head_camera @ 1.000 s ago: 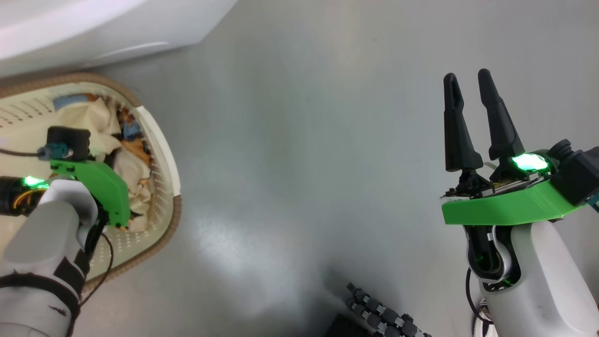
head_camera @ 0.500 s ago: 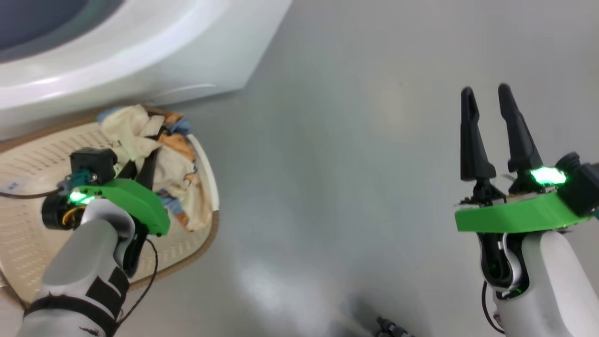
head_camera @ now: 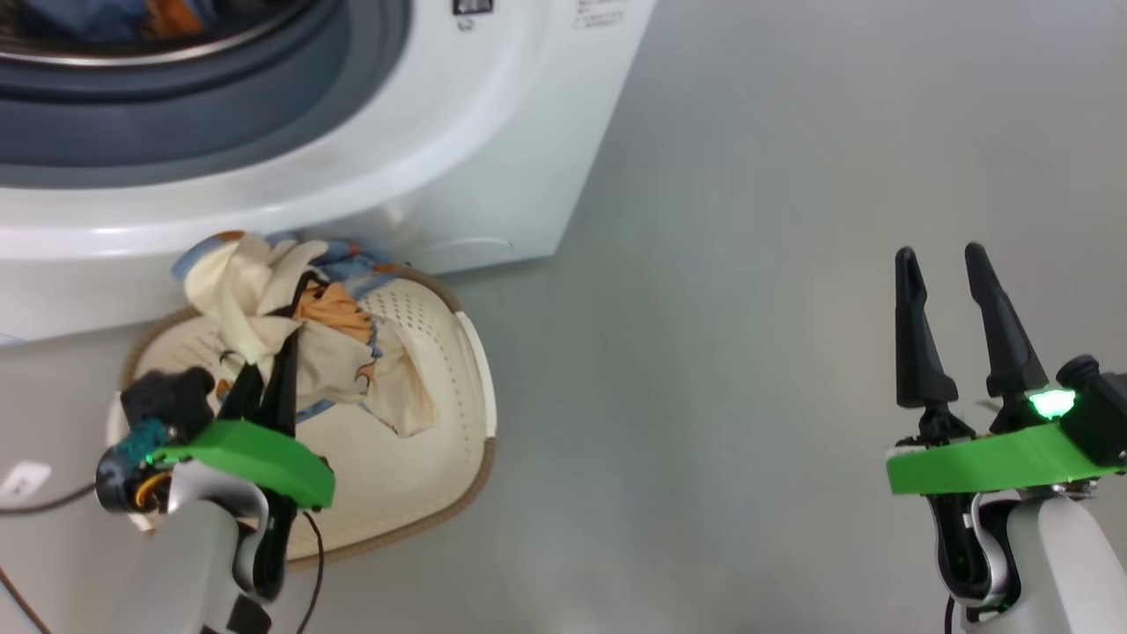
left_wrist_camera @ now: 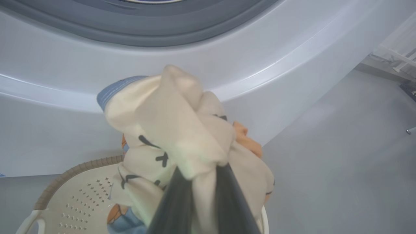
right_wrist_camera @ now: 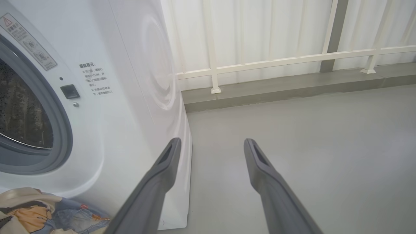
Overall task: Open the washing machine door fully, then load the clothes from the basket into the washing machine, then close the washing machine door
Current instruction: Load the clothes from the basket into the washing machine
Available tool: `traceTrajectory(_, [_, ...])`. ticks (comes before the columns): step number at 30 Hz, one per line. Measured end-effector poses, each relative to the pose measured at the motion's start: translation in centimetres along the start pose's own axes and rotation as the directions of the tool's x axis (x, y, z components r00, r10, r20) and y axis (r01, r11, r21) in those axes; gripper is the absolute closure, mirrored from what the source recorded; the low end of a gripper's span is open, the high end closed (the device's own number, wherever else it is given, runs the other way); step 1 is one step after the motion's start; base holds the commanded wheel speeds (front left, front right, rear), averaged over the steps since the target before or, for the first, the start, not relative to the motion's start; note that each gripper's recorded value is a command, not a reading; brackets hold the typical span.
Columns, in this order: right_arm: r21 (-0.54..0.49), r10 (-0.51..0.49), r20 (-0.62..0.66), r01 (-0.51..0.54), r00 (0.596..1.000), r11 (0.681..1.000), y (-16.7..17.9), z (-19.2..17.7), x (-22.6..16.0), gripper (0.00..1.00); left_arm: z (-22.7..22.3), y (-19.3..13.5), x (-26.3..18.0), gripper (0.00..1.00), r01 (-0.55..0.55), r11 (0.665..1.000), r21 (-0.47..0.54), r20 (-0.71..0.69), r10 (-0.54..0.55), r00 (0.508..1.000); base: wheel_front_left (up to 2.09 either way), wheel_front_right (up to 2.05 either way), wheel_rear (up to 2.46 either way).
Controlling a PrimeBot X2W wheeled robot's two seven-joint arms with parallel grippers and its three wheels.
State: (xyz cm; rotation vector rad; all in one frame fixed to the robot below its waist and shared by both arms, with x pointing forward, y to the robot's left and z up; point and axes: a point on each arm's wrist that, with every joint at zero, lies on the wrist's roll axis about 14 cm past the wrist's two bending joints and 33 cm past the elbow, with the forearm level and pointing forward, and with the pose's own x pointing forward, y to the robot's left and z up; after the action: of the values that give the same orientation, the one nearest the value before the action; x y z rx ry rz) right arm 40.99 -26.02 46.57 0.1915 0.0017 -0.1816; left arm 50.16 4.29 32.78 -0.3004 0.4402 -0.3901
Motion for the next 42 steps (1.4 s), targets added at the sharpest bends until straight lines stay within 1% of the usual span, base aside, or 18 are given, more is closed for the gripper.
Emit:
traceTrajectory(7, [0.016, 0.028, 0.015, -0.028, 0.999, 0.999, 0.8, 0.8, -1.3, 0.0, 4.3, 0.0, -3.3, 1.0, -0.045, 0.998, 0.039, 0.145, 0.039, 0.989, 0.0, 0.0, 0.0])
traceTrajectory(9, [0.016, 0.031, 0.016, -0.032, 0.999, 0.999, 0.8, 0.9, -1.5, 0.0, 4.9, 0.0, -3.7, 1.0, -0.048, 0.998, 0.047, 0.164, 0.04, 0.986, 0.0, 0.0, 0.0])
traceTrajectory(12, [0.014, 0.033, 0.027, -0.034, 0.999, 0.999, 0.6, 1.4, -1.9, 0.0, 7.1, 0.2, -5.5, 1.0, -0.071, 0.995, 0.073, 0.236, 0.052, 0.97, 0.0, 0.0, 0.0])
traceTrajectory(21, [0.026, 0.062, 0.044, -0.064, 0.997, 0.998, 1.5, 1.9, -2.2, 0.0, 10.5, 0.6, -8.9, 1.0, -0.122, 0.987, 0.103, 0.352, 0.078, 0.933, 0.0, 0.0, 0.0])
traceTrajectory(22, [0.027, 0.063, 0.039, -0.064, 0.997, 0.998, 1.5, 1.8, -2.6, 0.0, 11.2, 0.8, -9.8, 1.0, -0.139, 0.984, 0.112, 0.378, 0.087, 0.922, 0.0, 0.0, 0.0])
traceTrajectory(27, [0.03, 0.063, 0.028, -0.064, 0.998, 0.998, 1.4, 1.5, -3.1, 0.0, 12.0, 0.9, -11.5, 1.0, -0.16, 0.979, 0.123, 0.413, 0.096, 0.905, 0.0, 0.0, 0.0])
traceTrajectory(34, [0.034, 0.084, 0.028, -0.084, 0.996, 0.996, 2.1, 1.5, -3.2, 0.0, 12.4, 1.6, -14.2, 1.0, -0.206, 0.974, 0.096, 0.457, 0.141, 0.878, 0.0, 0.0, 0.0])
traceTrajectory(42, [0.03, 0.103, 0.033, -0.104, 0.994, 0.994, 2.5, 1.6, -2.9, 0.0, 12.3, 2.0, -15.8, 1.0, -0.238, 0.967, 0.094, 0.471, 0.167, 0.866, 0.0, 0.0, 0.0])
